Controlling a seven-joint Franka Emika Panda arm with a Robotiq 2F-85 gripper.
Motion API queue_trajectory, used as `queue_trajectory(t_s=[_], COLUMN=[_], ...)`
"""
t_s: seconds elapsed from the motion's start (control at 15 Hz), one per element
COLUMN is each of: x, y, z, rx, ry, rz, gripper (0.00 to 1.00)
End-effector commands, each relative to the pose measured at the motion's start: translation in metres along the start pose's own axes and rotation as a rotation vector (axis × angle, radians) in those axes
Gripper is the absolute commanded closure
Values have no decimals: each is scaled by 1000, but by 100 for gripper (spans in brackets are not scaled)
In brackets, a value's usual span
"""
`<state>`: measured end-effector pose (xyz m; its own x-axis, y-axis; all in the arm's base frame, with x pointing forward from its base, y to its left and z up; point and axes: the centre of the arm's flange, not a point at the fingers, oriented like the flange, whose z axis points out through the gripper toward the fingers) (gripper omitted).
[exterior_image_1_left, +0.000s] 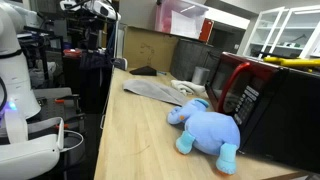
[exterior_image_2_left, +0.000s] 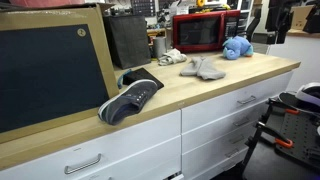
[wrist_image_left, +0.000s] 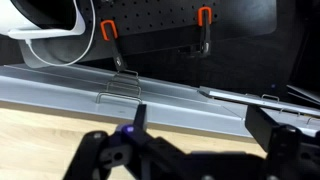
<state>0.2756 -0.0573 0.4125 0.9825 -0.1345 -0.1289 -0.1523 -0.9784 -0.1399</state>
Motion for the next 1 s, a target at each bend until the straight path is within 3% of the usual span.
queue_trajectory(t_s=[0.0, 0.67, 0.93], x=[0, 0, 18], y=[0, 0, -23], z=[1, 2, 1], rx=[0, 0, 5], ry=[-2, -6, 18], rz=[0, 1, -30], gripper=[0, 0, 0])
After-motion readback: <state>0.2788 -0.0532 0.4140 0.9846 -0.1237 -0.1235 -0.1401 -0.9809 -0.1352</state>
